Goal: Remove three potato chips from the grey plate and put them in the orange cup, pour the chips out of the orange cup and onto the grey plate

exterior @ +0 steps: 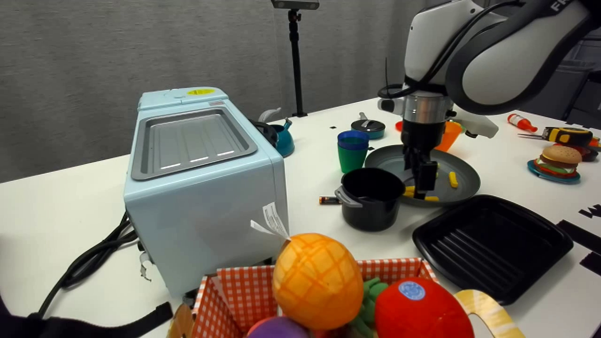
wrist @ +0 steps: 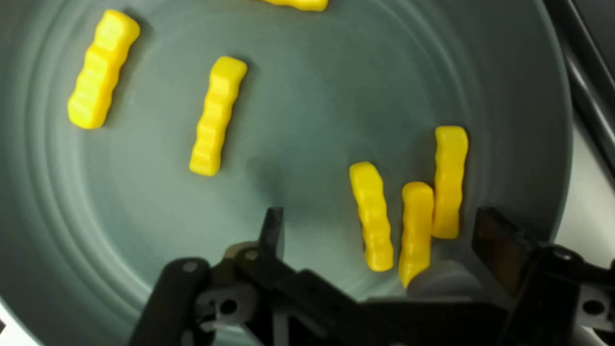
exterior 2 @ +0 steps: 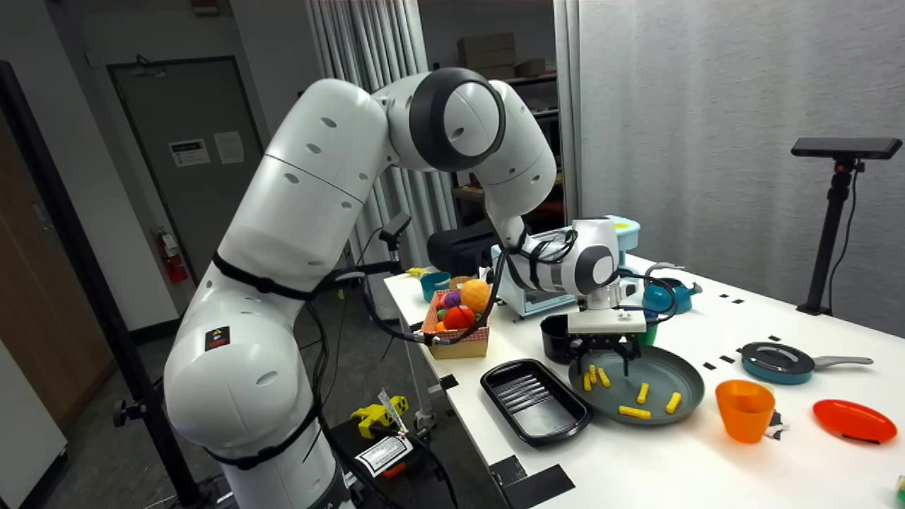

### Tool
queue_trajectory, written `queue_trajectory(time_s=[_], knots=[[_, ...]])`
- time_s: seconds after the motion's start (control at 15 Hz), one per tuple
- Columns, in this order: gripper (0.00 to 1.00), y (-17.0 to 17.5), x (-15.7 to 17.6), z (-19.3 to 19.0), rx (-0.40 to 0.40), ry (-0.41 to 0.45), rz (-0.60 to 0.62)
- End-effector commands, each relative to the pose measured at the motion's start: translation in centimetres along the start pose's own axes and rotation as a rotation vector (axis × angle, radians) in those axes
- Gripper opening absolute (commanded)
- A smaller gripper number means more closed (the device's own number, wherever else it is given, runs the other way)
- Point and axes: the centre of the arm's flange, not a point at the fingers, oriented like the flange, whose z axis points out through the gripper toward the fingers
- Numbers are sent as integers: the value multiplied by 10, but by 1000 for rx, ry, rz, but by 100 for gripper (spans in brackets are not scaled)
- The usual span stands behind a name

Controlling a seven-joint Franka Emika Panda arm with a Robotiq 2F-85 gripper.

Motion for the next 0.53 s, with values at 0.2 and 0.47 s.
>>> queue_trajectory(time_s=[0.2,0.47], knots=[[100,6,7,-1,-149,113,47],[100,10,14,-6,-175,151,104]])
